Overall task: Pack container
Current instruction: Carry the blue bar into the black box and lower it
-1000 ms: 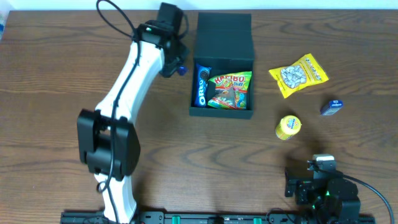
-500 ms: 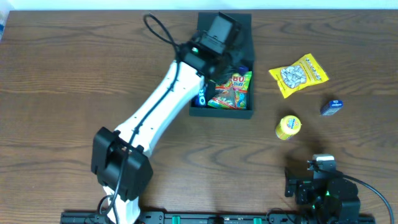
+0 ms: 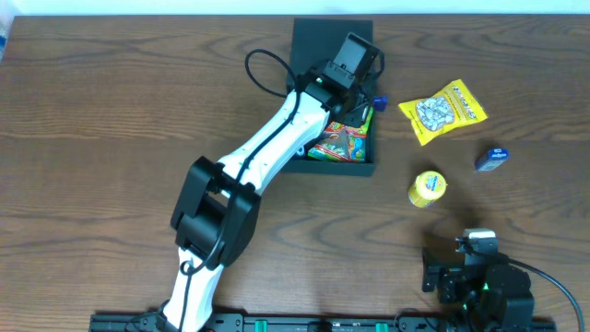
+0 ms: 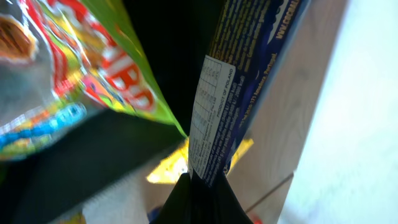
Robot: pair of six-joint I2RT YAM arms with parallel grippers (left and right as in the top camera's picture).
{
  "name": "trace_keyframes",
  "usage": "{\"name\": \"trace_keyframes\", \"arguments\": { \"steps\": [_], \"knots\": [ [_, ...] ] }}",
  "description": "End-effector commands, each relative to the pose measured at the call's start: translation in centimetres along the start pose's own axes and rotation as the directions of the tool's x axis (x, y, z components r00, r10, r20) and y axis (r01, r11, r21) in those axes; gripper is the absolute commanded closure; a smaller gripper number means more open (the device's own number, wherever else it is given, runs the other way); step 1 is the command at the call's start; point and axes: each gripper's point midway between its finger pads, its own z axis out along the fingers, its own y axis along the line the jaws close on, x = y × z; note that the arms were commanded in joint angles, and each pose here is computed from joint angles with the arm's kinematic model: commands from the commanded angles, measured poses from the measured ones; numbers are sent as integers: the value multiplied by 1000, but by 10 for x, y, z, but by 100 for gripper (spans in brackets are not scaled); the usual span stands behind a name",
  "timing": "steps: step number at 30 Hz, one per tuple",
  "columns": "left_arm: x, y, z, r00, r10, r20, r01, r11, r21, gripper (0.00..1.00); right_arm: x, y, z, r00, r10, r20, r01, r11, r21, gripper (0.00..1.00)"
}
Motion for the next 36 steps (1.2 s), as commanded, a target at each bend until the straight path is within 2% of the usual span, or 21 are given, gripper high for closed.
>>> {"name": "trace_keyframes", "arguments": {
  "steps": [1,7,15,36],
  "knots": [
    [-12,-6,3,997,-76,11,76,997,10,94,2,-1,0,1000,-6,-5,6,1000,5,1],
    [-26,-5,3,995,-99,34,99,995,-2,94,2,-1,0,1000,-6,-5,6,1000,5,1],
    [-40,18,0,978,-190,83,197,977,-87,94,2,-1,0,1000,-6,-5,6,1000,5,1],
    [-73,24,8,951,-228,208,247,966,-72,94,2,-1,0,1000,-6,-5,6,1000,5,1]
  ]
}}
